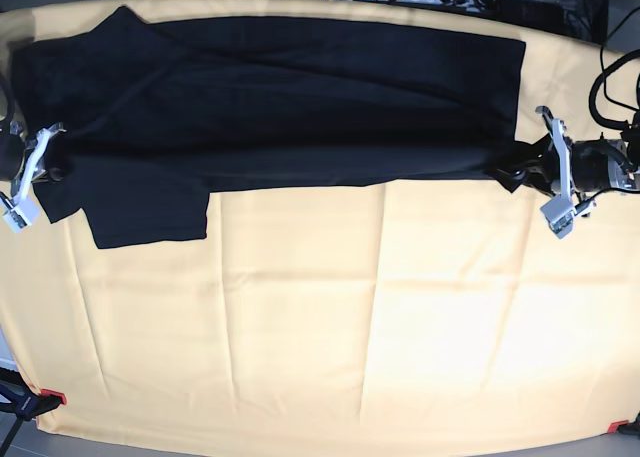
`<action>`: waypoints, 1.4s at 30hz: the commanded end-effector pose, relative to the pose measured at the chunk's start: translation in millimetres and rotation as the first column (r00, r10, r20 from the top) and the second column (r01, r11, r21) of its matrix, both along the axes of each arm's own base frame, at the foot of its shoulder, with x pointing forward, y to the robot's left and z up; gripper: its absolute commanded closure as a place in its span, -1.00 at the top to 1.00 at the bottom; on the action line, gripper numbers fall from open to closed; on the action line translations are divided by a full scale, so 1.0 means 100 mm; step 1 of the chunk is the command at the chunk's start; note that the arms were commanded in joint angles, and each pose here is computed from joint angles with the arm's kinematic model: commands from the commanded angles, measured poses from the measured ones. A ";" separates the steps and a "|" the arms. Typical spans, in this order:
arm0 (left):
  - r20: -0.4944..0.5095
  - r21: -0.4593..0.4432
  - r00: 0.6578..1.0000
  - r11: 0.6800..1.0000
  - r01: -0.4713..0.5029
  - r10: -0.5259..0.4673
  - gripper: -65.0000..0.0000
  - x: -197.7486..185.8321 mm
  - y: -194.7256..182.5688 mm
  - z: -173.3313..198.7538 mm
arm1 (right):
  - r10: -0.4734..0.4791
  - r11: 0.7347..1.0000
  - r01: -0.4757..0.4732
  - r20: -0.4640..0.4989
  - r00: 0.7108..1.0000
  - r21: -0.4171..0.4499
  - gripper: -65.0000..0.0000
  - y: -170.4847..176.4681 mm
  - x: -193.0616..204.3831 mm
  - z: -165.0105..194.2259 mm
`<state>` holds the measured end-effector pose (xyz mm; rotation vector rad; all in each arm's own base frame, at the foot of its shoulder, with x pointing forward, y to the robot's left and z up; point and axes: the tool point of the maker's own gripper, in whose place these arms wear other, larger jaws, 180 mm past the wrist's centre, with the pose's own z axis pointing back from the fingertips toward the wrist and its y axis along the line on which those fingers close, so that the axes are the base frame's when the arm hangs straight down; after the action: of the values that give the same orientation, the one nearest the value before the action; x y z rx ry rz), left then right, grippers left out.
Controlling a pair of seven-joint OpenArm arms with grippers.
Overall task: Fold the T-shirt properly
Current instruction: 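Lay the folded edge down and release with both grippers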
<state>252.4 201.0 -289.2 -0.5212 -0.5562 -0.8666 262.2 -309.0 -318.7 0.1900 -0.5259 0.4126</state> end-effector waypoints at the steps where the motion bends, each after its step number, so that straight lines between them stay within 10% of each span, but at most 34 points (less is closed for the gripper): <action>1: 0.037 0.001 0.999 1.000 0.005 -0.005 -1.00 0.06 0.03 0.13 | -0.016 0.999 0.018 0.049 0.999 -0.030 -1.00 -0.14 0.07 0.18; 24: -0.042 0.115 0.998 0.992 0.049 -0.045 -1.00 -0.09 0.26 0.16 | -0.046 0.998 0.043 0.049 0.998 0.051 -1.00 -0.05 -0.15 -0.02; 29: -0.044 0.123 0.998 0.991 0.048 -0.043 0.05 -0.11 0.25 0.10 | -0.054 0.997 0.052 0.048 0.997 0.052 -1.00 -0.05 -0.15 -0.02; 36: -0.056 0.183 0.998 0.983 0.011 -0.001 0.14 -0.23 0.36 -0.17 | -0.052 0.997 0.049 0.050 0.997 0.055 -1.00 -0.05 -0.14 -0.01; 42: 0.082 0.330 0.985 0.929 -0.169 0.150 0.14 0.09 0.70 -0.19 | -0.009 0.993 -0.003 0.109 0.994 0.116 -0.05 0.07 -0.02 0.18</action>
<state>252.6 263.4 -321.0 -0.1736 -0.4585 -0.7931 251.6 -297.2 -317.0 0.3013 -0.6176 0.3692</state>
